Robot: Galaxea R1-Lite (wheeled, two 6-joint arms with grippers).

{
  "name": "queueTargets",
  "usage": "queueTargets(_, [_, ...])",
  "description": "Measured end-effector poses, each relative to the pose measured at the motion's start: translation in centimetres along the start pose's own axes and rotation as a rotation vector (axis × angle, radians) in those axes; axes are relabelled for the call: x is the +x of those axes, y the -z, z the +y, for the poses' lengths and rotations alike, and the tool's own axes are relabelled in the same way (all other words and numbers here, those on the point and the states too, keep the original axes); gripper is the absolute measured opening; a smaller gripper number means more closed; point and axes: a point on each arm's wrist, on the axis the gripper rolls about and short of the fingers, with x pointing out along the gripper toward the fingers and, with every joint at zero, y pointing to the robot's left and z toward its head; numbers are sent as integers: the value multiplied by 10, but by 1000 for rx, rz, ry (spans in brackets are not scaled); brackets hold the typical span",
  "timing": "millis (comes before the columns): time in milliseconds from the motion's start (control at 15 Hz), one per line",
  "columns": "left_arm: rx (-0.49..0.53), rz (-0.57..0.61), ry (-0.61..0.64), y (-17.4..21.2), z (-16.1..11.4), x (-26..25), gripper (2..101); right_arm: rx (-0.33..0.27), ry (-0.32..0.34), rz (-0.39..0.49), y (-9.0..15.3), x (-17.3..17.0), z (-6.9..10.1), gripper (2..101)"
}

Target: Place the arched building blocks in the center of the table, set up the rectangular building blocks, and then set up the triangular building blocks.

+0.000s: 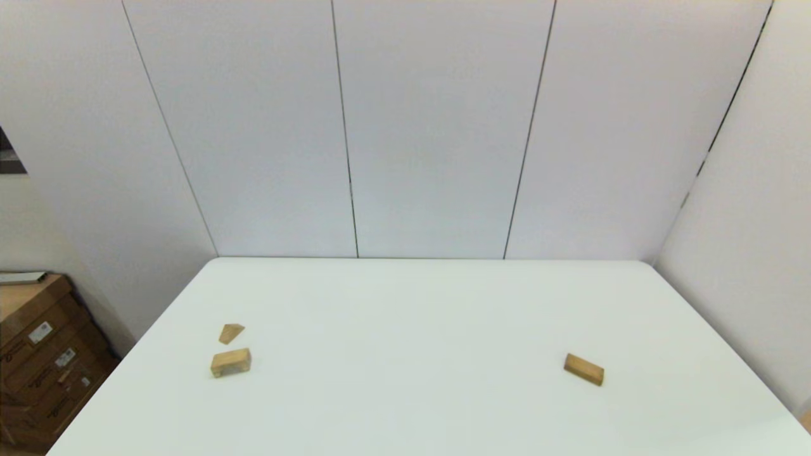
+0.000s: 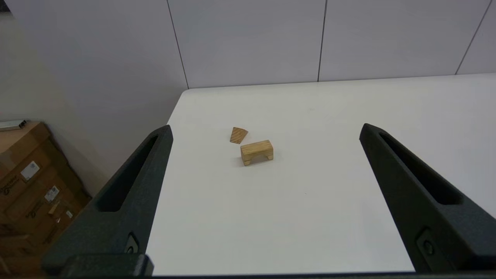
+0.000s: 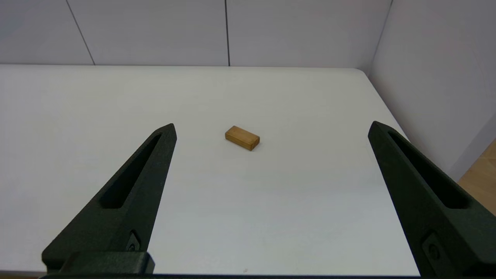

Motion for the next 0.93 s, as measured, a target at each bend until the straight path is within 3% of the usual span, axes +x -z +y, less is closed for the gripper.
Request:
queueTargets(267, [-28, 165, -13, -43, 2, 20, 978, 0, 0, 0, 0, 0, 0, 980])
queueTargets(667, [-51, 534, -3, -75, 3, 109, 978, 0, 0, 0, 0, 0, 0, 980])
queueTargets(933, [58, 743, 118, -67, 2, 174, 978, 0, 0, 0, 0, 0, 0, 980])
